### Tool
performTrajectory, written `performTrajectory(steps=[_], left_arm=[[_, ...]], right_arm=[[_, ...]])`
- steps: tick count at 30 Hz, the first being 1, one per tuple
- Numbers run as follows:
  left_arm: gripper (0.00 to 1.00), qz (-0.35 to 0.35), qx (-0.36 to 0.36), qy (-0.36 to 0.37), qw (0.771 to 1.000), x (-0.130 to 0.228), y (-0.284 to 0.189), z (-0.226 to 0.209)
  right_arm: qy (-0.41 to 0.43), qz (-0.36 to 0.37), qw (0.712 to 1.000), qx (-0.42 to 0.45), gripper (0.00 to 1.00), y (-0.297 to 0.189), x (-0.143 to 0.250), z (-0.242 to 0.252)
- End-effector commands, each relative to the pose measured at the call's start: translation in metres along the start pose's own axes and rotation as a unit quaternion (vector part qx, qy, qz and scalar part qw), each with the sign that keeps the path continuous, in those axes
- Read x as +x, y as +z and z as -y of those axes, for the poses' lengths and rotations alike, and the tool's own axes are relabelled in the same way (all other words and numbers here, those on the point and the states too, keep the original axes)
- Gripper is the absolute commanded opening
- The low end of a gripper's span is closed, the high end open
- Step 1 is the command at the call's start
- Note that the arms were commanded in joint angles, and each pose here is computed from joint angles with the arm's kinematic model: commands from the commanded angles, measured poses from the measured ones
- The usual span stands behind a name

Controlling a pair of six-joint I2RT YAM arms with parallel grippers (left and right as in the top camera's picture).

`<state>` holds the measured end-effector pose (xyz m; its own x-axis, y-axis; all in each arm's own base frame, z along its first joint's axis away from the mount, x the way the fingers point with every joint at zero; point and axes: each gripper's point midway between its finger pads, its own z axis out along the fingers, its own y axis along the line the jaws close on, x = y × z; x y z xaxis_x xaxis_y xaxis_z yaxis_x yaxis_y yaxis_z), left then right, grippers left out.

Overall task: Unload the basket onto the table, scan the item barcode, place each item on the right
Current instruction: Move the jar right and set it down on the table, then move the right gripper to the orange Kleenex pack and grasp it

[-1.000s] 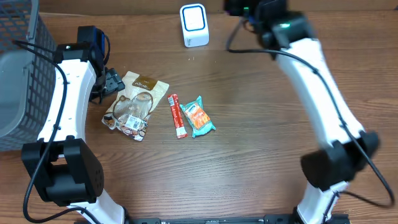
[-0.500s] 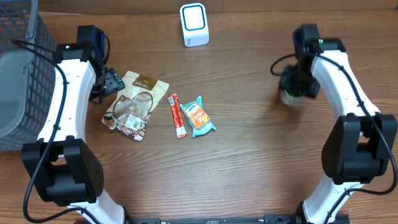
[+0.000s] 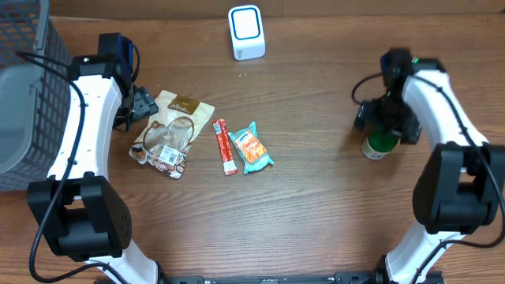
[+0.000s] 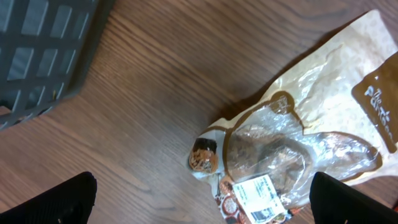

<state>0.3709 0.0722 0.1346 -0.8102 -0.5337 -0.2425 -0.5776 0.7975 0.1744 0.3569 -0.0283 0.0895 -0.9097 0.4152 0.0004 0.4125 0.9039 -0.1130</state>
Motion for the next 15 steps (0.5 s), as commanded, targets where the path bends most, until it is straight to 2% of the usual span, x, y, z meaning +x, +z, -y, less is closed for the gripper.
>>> performTrajectory(steps=[1, 4, 5, 6, 7, 9, 15], left_arm=[[1.00, 0.014, 0.002, -0.002, 1.000, -0.006, -0.007, 0.000], [1.00, 0.014, 0.002, -0.002, 1.000, -0.006, -0.007, 0.000], [1.00, 0.013, 0.002, -0.002, 1.000, -0.006, -0.007, 0.000], [1.00, 0.014, 0.002, -0.002, 1.000, -0.006, -0.007, 0.000], [1.00, 0.014, 0.002, -0.002, 1.000, -0.006, -0.007, 0.000], [1.00, 0.014, 0.002, -0.002, 1.000, -0.006, -0.007, 0.000], [1.00, 0.014, 0.002, -0.002, 1.000, -0.006, -0.007, 0.000]], right_arm=[[-0.050, 0.064, 0.990, -0.112, 0.95, -0.075, -0.008, -0.041], [-0.115, 0.057, 0.966, -0.223, 0.88, -0.106, 0.016, -0.092], [-0.138, 0.047, 0.959, -0.243, 0.79, -0.109, 0.027, -0.106], [-0.152, 0.039, 0.957, -0.243, 0.65, -0.107, 0.037, -0.115], [-0.165, 0.032, 0.956, -0.241, 0.42, -0.105, 0.045, -0.122], [-0.192, 0.021, 0.952, -0.238, 0.25, -0.098, 0.063, -0.138], [-0.260, 0.015, 0.935, -0.239, 0.26, -0.078, 0.100, -0.179]])
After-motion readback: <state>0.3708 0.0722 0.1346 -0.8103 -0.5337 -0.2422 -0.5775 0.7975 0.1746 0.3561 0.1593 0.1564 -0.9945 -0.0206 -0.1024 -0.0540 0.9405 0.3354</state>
